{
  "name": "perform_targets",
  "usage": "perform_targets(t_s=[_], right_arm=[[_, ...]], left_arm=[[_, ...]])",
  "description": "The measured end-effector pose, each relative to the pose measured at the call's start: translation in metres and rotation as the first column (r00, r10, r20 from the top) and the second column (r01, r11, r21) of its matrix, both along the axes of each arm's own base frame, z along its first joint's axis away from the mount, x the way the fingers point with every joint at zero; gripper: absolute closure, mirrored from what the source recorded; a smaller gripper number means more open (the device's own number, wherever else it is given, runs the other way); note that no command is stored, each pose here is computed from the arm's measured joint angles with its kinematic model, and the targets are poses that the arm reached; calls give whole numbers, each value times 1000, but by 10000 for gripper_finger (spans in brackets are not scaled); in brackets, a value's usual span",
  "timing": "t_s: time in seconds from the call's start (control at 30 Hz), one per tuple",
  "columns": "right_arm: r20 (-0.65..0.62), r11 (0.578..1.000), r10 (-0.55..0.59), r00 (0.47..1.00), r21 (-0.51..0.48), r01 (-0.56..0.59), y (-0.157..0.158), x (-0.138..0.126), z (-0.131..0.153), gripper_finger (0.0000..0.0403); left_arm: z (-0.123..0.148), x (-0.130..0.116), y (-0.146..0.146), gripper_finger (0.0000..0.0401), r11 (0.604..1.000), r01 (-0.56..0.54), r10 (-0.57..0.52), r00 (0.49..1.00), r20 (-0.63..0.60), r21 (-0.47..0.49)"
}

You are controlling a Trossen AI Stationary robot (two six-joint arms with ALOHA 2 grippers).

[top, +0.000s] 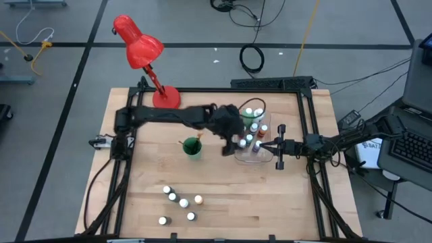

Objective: Pick & Place Paint Supplies
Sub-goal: Put the small yellow paint bottle into the transparent bin

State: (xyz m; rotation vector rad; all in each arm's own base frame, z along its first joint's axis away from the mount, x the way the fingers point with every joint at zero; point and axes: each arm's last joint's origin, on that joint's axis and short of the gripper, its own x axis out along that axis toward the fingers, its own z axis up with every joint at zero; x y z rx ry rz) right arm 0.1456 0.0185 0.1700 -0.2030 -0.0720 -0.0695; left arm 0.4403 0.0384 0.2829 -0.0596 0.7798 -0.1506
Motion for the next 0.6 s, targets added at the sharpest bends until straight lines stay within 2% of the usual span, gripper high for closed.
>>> perform_targets(t_s=[0.1, 0.17, 0.27, 0.37, 0.47, 0.6], right_arm=[[-11, 1000, 3, 1000, 4, -3, 0, 0, -1, 393], [-24, 1000, 3, 1000, 15, -3, 0, 0, -3, 393], [-29, 1000, 3, 1000, 19, -3, 0, 1, -3, 393], [-34, 1000, 4, 999, 28, -3, 0, 1, -4, 393], [-37, 999, 6, 999, 47, -4, 0, 1, -4, 393], [-35, 998, 6, 999, 55, -4, 0, 1, -4, 393]], left_arm=[[43, -33, -17, 105, 996, 88, -88, 996, 3, 16], [72, -62, -36, 134, 994, 97, -99, 994, 41, 48], [107, -118, -61, 193, 986, 34, -49, 995, 89, 161], [135, -185, -80, 255, 973, -51, 3, 978, 210, 226], [142, -249, -90, 312, 974, -107, 27, 930, 368, 199], [107, -300, -85, 382, 968, -212, 126, 873, 471, 134]])
